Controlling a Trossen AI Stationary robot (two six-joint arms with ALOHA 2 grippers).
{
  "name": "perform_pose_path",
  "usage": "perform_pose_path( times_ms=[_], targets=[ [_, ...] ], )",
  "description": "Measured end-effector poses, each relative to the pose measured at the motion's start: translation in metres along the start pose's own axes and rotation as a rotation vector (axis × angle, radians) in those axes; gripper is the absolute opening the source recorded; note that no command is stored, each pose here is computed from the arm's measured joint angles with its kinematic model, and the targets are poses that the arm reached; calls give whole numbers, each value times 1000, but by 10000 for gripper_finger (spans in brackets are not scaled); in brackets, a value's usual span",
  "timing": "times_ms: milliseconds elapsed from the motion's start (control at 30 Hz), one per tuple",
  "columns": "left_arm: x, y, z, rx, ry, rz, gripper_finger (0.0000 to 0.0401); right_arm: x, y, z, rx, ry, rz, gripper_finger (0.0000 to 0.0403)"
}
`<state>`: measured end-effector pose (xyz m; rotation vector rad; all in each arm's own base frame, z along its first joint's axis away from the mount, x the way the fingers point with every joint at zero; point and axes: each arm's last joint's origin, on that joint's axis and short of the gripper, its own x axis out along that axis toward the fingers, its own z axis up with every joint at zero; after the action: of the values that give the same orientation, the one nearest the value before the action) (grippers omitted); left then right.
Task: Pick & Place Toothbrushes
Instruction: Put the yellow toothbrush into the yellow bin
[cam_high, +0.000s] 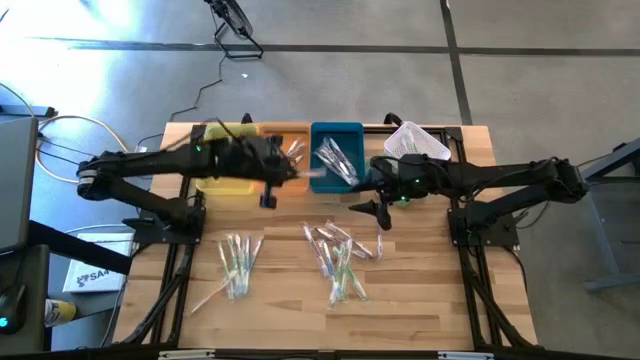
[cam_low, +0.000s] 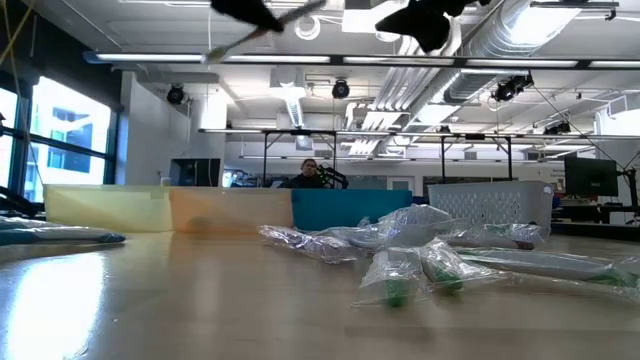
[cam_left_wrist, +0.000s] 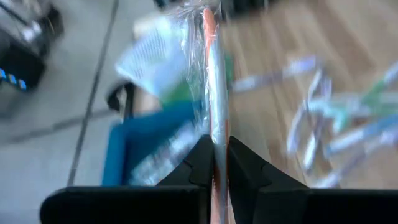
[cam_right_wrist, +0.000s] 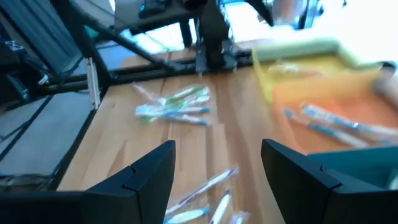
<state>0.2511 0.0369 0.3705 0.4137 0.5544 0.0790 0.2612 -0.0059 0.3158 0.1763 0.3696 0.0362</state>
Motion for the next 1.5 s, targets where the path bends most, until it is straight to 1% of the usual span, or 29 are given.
perform_pose_path(
  times_ms=[100, 200, 300, 400, 500, 633, 667, 900, 1000, 1100, 1167, 1233, 1400, 1500],
  targets=[
    [-12, 18, 16, 4, -130, 3, 19, 0, 0, 6, -38, -68, -39, 231],
    [-20, 30, 29, 12, -276, 5, 19, 3, 0, 12, -77, -134, -51, 231],
    [-24, 38, 37, 23, -415, -5, 19, 11, -1, 15, -105, -192, -48, 231],
    [-23, 41, 43, 33, -505, -25, 19, 19, -1, 21, -123, -272, -44, 231],
    [-15, 41, 46, 30, -549, -68, 19, 28, -1, 26, -129, -367, -62, 231],
    [-4, 42, 50, 27, -605, -108, 19, 42, -4, 28, -180, -456, -110, 231],
    [-2, 42, 52, 31, -622, -108, 19, 45, -5, 28, -188, -473, -120, 231],
    [4, 42, 52, 31, -623, -118, 19, 62, -7, 25, -205, -540, -126, 231],
    [3, 43, 53, 37, -646, -107, 19, 63, -8, 26, -215, -575, -189, 231],
    [4, 43, 52, 36, -629, -111, 19, 63, -9, 26, -214, -575, -224, 231],
    [4, 46, 46, 22, -579, -106, 19, 63, -10, 25, -204, -558, -238, 231],
    [-2, 53, 35, -10, -491, -72, 19, 65, -9, 22, -206, -525, -234, 231],
    [-21, 70, 4, -101, -214, 87, 19, 71, -6, 10, -182, -398, -210, 231],
    [-30, 78, -14, -149, -59, 174, 19, 73, -4, 5, -169, -345, -201, 231]
  ],
)
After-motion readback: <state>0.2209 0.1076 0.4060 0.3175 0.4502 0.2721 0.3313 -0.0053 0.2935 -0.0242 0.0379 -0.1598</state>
